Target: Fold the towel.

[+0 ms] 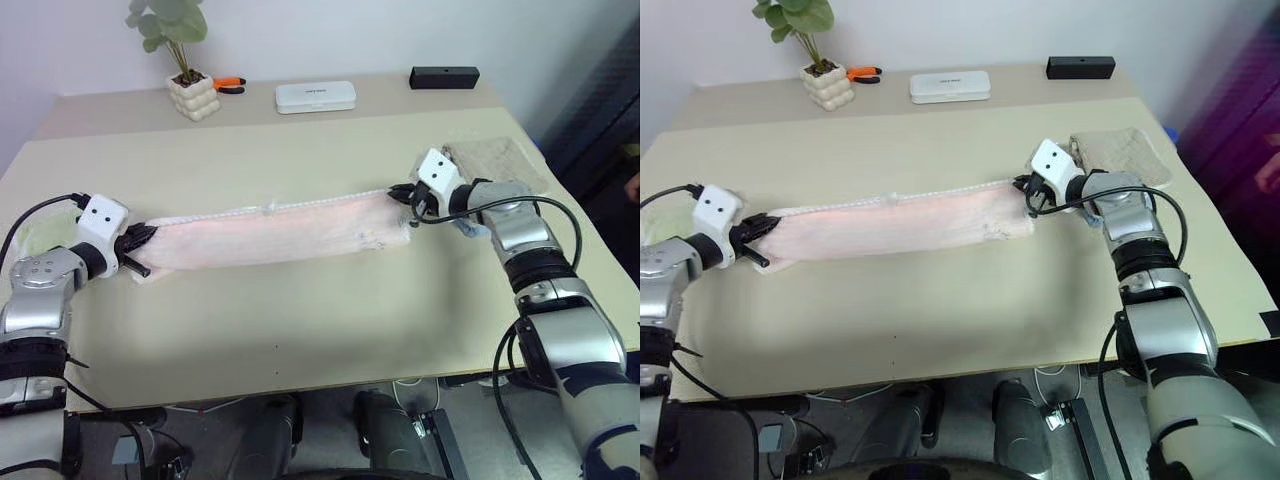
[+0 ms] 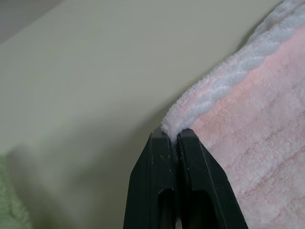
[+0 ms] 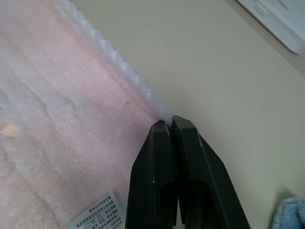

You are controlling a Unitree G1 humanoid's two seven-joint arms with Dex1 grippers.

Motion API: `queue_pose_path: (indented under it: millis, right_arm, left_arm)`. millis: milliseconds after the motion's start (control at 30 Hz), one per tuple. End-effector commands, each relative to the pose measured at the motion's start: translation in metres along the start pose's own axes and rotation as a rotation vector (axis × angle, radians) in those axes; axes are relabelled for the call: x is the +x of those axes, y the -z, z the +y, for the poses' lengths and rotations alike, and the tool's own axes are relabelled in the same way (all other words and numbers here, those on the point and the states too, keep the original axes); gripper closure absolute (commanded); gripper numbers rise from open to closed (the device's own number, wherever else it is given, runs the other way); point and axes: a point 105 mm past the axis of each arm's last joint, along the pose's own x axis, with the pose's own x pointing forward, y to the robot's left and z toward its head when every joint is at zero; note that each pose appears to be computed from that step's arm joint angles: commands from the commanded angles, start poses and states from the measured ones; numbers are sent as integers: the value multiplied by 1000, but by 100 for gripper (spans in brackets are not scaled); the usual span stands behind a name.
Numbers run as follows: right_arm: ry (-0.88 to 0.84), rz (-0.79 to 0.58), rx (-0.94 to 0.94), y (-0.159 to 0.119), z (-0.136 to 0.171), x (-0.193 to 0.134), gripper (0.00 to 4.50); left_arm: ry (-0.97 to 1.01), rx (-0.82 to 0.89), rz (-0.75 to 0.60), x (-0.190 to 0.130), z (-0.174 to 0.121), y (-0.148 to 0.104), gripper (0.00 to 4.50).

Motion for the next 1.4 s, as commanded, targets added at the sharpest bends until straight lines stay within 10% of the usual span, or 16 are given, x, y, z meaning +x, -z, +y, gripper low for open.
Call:
queue_pose_path:
  millis: [33,233,433,567,767,900,1333,1400]
  right_arm:
    - [93,-36,-15,-14,-20,-3,423]
    - [178,-45,-53,-12,-32,-17,165]
    - [266,-71,38,-6,-38,-53,121]
    - [259,-112,284,-9,-17,-77,2]
    - [137,-99,808,0,58,-91,2]
    - [136,-60,1019,9,89,-84,2]
    - [372,-49,1487,30,70,-27,2]
    - [375,-69,1503,26,65,-22,84]
  left_arm:
    - [-62,-2,-15,-3,13,-1,389]
    - [-219,-138,-118,-15,32,-6,110]
    - [-306,-236,-251,-40,27,-18,110]
    - [-233,-220,-329,-51,-6,-41,110]
    - [338,-30,-288,-39,-151,-62,110]
    - [478,-44,-348,-30,-196,-80,110]
    - [466,-91,-407,-24,-196,-91,110]
    - [451,-93,-407,-25,-194,-90,110]
